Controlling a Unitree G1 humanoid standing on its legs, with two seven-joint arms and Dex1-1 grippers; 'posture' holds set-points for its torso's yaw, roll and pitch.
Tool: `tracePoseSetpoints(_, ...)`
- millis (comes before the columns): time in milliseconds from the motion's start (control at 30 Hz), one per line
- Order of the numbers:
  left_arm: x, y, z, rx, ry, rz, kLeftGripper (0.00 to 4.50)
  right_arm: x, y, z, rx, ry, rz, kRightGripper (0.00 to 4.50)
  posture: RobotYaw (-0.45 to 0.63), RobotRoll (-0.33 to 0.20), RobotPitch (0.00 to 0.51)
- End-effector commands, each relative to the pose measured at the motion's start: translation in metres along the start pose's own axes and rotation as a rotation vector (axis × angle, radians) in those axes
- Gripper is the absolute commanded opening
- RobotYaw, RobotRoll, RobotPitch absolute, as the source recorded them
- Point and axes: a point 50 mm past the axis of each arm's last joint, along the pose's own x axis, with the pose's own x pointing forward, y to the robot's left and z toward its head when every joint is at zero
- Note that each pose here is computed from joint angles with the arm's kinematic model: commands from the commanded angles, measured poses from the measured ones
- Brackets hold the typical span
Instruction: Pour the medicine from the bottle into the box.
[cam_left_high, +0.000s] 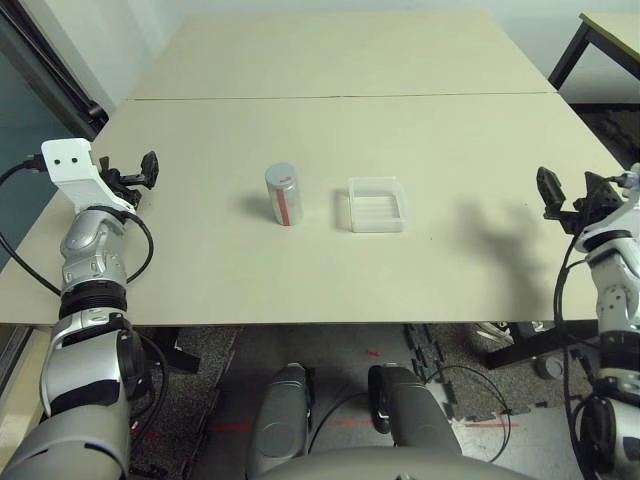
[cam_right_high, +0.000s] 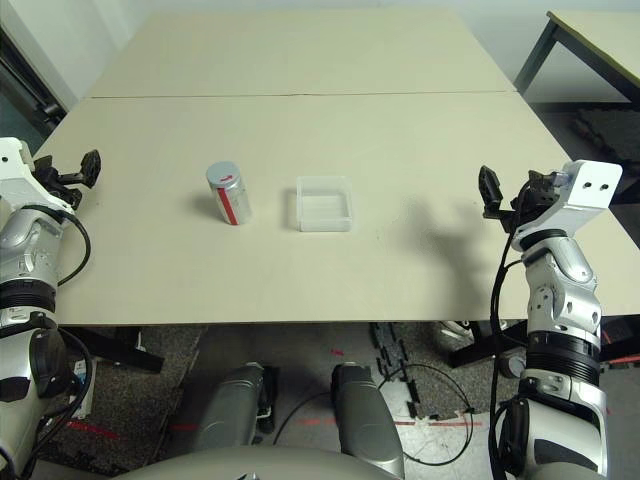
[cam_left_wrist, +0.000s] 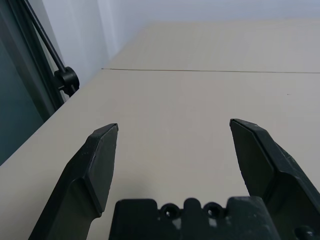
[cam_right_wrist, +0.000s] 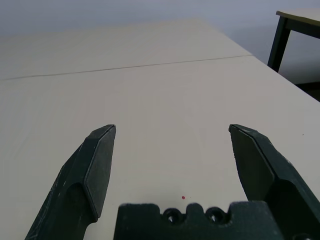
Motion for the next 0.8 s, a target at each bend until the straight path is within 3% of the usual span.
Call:
tracePoseSetpoints(33,0.003,-0.003,-0.001,0.01,-0.001,0.012,4.48,-0.006,-0.007,0.003,-0.021,0.013,-0.017,4.5,-0.02,0.0,0.136)
tracePoseSetpoints(200,0.011,-0.018,0.002,0.01,0.001,-0.057,4.48,-0.006,-0.022,0.018,-0.055,-0.002,-0.045,4.5,-0.03,0.0,0.14)
tracePoseSetpoints(333,0.011,-0.024,0.012,0.016,0.019,-0.194,4.48,-0.004,-0.018,0.026,-0.079,0.014,0.017,4.5,-0.02,0.0,0.133)
tracePoseSetpoints(633,-0.021,-0.01,0.054,0.078,0.026,-0.355,4.48,-0.017,0.006,0.056,-0.108,0.1,0.243,4.5,0.03,0.0,0.128)
tracePoseSetpoints(800,-0.046,-0.02,0.068,0.091,0.046,-0.424,4.48,-0.027,0.028,0.065,-0.086,0.158,0.342,4.5,0.06,0.0,0.141)
